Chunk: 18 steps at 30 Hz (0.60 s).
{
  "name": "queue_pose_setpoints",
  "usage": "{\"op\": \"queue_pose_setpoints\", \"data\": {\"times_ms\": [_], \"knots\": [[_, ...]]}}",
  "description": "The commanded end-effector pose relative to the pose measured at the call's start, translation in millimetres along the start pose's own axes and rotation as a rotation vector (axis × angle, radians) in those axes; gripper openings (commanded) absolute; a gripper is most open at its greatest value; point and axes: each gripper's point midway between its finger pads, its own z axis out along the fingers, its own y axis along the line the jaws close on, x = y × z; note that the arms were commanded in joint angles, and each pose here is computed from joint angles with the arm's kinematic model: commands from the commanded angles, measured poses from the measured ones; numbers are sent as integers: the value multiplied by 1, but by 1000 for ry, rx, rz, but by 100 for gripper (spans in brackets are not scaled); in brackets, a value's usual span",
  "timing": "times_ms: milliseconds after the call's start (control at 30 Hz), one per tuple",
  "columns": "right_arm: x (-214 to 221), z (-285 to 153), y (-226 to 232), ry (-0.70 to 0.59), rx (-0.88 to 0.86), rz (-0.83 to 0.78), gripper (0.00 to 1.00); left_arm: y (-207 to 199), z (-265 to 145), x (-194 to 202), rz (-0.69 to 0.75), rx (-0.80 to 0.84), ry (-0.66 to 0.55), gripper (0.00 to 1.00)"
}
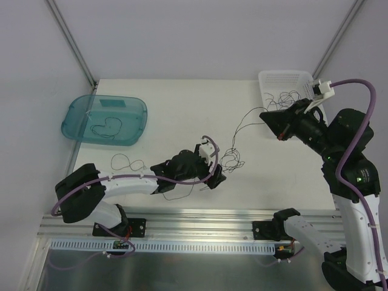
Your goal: Untangle the cables
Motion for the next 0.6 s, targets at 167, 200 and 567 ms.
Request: {"op": "queue_pose_setpoints", "data": {"times_ms": [167,200,567], "knots": [[-22,-7,24,-67,-87,7,1,-4,31,10,90,24,-82,89],[-22,-8,24,-71,-90,7,1,-4,34,12,91,24,-76,88],[-27,-17,32,-87,-105,8,1,40,58,39,58,-213,-39,46]]}}
